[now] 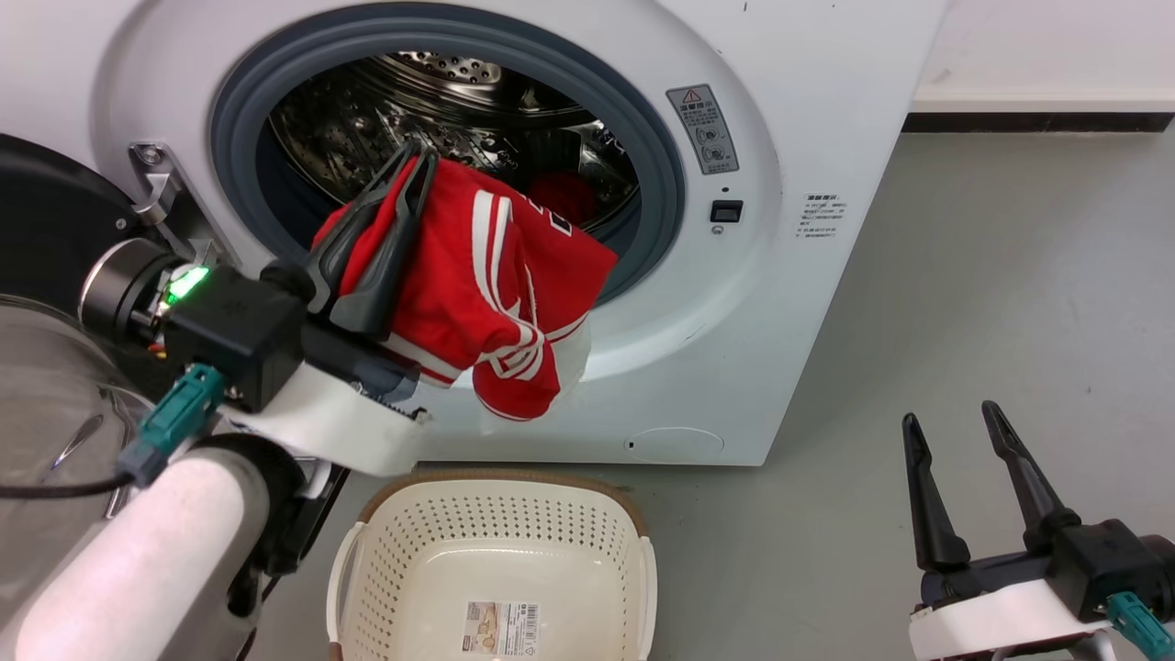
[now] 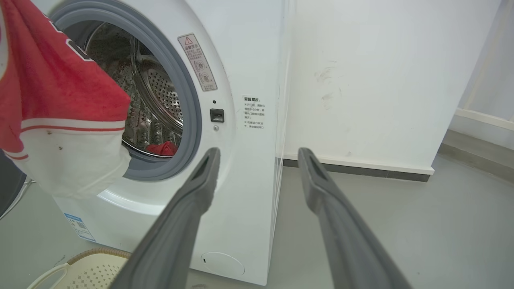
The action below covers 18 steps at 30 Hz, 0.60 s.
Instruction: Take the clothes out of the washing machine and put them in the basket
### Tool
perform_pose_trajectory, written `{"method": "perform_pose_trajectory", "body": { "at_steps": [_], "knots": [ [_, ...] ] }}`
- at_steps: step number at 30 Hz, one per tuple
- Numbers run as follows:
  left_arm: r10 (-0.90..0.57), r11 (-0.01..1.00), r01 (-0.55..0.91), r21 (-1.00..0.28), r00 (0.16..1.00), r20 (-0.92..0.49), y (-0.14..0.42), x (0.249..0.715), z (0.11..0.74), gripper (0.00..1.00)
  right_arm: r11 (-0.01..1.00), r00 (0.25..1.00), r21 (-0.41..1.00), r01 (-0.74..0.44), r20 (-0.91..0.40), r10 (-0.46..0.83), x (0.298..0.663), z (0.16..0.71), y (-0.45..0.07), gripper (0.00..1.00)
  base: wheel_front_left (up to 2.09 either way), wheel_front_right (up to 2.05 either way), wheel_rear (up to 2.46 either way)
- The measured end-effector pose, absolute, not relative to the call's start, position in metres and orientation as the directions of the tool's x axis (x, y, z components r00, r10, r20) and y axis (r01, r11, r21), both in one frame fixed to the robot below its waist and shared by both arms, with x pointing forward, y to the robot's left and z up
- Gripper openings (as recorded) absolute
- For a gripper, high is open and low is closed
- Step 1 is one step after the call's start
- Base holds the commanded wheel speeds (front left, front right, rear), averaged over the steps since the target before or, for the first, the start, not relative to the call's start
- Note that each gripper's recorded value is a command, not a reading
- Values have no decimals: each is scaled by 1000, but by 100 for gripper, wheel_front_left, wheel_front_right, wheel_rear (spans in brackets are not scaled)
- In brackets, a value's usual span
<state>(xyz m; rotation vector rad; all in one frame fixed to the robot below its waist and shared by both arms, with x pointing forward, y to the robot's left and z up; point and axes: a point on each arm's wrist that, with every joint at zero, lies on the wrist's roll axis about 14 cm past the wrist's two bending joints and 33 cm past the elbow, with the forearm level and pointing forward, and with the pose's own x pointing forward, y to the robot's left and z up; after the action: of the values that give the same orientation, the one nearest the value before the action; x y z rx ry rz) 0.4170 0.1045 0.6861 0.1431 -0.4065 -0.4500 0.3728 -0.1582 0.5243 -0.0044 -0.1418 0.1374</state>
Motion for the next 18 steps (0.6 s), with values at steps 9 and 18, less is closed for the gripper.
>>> {"method": "perform_pose_trajectory", "body": {
  "at_steps": [9,18],
  "knots": [
    [-455,890,416,188,841,293,103,404,663,0,991,983,-7,-137,121,137,376,517,-158,100,0,0,0],
    [-452,892,449,51,890,55,101,399,571,0,992,987,-5,-127,96,127,387,508,-161,100,0,0,0]
  ]
}}
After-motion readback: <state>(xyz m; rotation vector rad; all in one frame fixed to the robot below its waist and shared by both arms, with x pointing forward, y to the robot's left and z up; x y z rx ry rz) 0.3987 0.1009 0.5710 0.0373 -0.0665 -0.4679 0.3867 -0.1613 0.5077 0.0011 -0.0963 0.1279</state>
